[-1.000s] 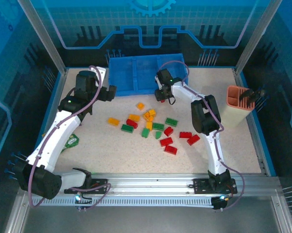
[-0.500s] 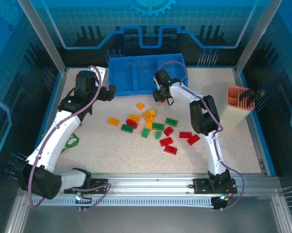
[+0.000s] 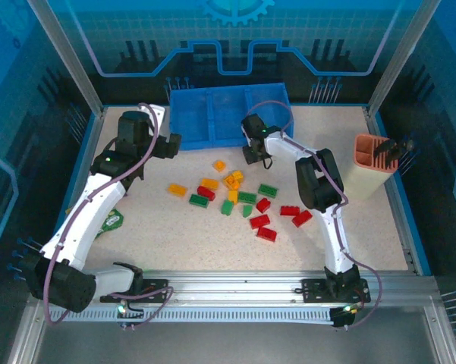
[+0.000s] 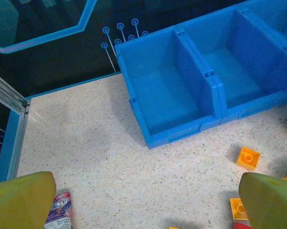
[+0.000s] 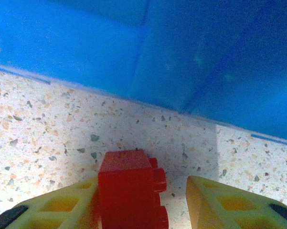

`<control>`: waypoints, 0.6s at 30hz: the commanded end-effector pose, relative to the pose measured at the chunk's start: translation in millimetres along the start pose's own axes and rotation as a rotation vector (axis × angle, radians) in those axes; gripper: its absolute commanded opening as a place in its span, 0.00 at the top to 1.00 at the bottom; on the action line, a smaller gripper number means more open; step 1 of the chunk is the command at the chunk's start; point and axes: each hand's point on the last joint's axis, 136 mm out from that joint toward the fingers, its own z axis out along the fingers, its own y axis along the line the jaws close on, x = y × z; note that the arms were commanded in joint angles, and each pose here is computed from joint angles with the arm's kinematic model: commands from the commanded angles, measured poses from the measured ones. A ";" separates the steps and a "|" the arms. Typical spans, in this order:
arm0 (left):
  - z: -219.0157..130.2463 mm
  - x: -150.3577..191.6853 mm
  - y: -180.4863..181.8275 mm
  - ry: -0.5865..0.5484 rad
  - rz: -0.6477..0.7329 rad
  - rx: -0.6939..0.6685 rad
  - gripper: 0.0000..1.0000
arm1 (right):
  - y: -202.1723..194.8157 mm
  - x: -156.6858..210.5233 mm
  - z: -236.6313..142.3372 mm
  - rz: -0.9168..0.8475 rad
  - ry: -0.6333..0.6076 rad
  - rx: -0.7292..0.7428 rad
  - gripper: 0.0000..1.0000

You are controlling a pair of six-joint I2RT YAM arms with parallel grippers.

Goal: Sort the legos into containers by color
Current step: Pick up the lego from the top-center of the table.

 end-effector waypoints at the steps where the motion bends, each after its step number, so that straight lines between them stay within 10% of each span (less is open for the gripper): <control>1: -8.5 -8.9 1.6 -0.045 0.006 -0.010 0.01 | 3.3 19.2 11.8 0.001 0.059 0.011 0.53; 18: -7.6 -5.5 1.0 -0.039 0.024 -0.018 0.01 | 7.4 11.7 19.4 0.004 0.031 -0.021 0.70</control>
